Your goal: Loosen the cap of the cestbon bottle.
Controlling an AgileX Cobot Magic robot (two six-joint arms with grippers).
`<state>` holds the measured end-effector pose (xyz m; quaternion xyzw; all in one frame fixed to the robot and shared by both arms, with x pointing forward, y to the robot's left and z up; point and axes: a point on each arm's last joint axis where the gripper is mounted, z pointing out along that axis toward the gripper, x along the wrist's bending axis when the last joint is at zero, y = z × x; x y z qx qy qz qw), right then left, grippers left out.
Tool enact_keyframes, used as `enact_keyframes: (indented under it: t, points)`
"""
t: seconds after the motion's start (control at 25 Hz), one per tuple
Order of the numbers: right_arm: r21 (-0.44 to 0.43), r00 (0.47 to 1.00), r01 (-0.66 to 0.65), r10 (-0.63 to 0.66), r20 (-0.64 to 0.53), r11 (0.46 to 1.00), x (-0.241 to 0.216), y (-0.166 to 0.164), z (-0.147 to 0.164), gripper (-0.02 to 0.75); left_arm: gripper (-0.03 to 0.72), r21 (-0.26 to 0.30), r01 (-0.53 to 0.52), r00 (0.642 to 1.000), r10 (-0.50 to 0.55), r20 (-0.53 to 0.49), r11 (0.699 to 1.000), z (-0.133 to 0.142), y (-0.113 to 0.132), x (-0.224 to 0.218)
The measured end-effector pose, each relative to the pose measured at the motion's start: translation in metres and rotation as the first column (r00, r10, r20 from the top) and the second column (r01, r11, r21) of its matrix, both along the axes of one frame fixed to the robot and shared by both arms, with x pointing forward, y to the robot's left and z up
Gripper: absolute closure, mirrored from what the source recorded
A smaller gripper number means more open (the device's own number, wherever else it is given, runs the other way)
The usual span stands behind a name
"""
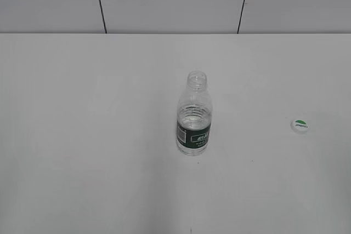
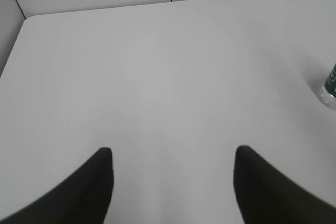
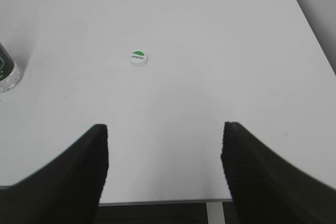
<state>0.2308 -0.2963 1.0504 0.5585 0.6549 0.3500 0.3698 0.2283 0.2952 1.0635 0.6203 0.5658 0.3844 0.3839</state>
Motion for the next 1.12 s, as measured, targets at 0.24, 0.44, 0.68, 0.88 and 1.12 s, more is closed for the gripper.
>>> enact_keyframes:
  t: [0.24, 0.44, 0.68, 0.88, 1.12]
  points:
    - [0.0, 1.0, 0.003, -0.003, 0.002, 1.0, 0.0001, 0.0, 0.0001, 0.217, 0.252, -0.009, -0.004, 1.0, 0.004, 0.001, 1.0, 0.0001, -0.0009, 0.0001]
    - [0.0, 1.0, 0.003, -0.003, 0.002, 1.0, 0.0001, 0.0, 0.0001, 0.217, 0.252, -0.01, -0.003, 1.0, 0.003, 0.001, 1.0, 0.0001, -0.001, 0.0001]
    - [-0.001, 1.0, 0.003, -0.003, 0.002, 1.0, 0.0001, -0.0001, 0.0001, 0.217, 0.252, -0.01, 0.0, 1.0, 0.0, 0.001, 1.0, 0.0001, -0.001, 0.0001]
    - [-0.001, 1.0, 0.003, -0.003, 0.002, 1.0, 0.0001, -0.0001, 0.0001, 0.217, 0.252, -0.01, 0.025, 1.0, -0.025, 0.002, 1.0, 0.0002, -0.0007, 0.0]
    - [-0.001, 1.0, 0.003, -0.003, 0.002, 1.0, 0.0001, -0.0001, 0.0001, 0.217, 0.252, -0.01, 0.027, 1.0, -0.027, 0.002, 1.0, 0.0002, -0.0007, -0.0001]
